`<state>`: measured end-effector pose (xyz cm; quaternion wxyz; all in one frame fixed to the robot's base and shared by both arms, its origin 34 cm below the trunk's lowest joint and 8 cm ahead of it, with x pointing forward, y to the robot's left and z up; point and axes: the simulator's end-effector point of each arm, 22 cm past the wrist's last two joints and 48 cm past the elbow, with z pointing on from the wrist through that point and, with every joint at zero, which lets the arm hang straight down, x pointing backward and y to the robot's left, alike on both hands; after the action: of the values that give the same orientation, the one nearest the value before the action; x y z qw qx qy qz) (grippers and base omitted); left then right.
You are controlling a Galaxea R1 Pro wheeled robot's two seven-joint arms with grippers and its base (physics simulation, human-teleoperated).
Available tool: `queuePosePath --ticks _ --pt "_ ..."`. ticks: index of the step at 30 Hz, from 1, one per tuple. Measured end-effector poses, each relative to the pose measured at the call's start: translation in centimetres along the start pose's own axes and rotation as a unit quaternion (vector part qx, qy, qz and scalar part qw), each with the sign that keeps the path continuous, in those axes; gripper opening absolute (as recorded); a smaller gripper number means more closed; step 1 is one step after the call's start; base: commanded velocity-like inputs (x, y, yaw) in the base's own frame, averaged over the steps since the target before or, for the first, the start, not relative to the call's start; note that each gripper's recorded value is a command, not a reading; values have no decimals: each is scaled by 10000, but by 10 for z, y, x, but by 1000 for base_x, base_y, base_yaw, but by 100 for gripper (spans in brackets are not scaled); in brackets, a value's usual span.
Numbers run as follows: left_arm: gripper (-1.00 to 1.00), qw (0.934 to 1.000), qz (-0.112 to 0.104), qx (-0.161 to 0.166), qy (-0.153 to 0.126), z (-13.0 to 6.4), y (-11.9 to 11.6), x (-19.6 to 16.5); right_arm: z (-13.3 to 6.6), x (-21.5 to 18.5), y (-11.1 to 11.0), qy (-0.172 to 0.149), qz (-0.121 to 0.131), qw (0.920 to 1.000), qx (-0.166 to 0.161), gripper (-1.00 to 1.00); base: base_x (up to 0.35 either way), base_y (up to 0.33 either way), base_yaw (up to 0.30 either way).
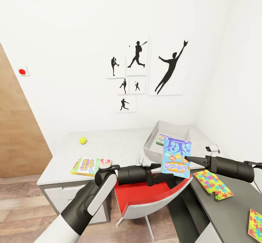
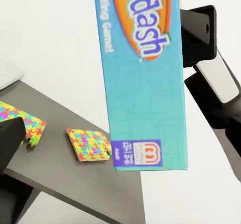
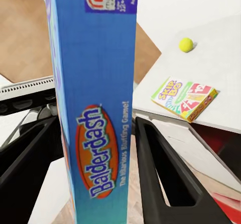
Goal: Put all the toys in the child's room - the three board games (two on the bed and one on the table), the two jigsaw puzzles on the table, and the tennis ball on the table - inside the toy box on the table in the child's room.
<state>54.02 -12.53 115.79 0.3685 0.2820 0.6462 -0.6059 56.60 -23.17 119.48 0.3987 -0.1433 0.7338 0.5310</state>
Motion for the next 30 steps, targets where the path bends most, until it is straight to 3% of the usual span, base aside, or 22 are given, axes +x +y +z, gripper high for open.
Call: queuePosePath --ticks 11,15,20,21,27,28,30 --pt "100 9999 -18 -100 -33 -6 8 -2 0 0 0 0 4 10000 5 -100 0 0 0" --pt "100 9996 -70 -224 -181 -16 18 -12 -1 0 -2 -8 26 10000 16 -100 0 0 0" --pt "100 9935 -389 -771 -737 -69 63 -41 -9 -12 -17 -156 102 9997 155 -100 0 0 0" --pt "100 9934 -395 -774 -743 -69 63 -41 -9 -12 -16 -156 110 9997 150 -100 0 0 0" --pt "100 9724 -1048 -1462 -1487 -153 113 -61 -20 -34 -38 -400 274 9984 297 -100 0 0 0" --pt "100 9722 -1054 -1464 -1493 -154 113 -61 -20 -34 -37 -401 279 9984 294 -100 0 0 0" --pt "100 9636 -1208 -1649 -1725 -179 126 -67 -22 -37 -41 -445 302 9980 319 -100 0 0 0"
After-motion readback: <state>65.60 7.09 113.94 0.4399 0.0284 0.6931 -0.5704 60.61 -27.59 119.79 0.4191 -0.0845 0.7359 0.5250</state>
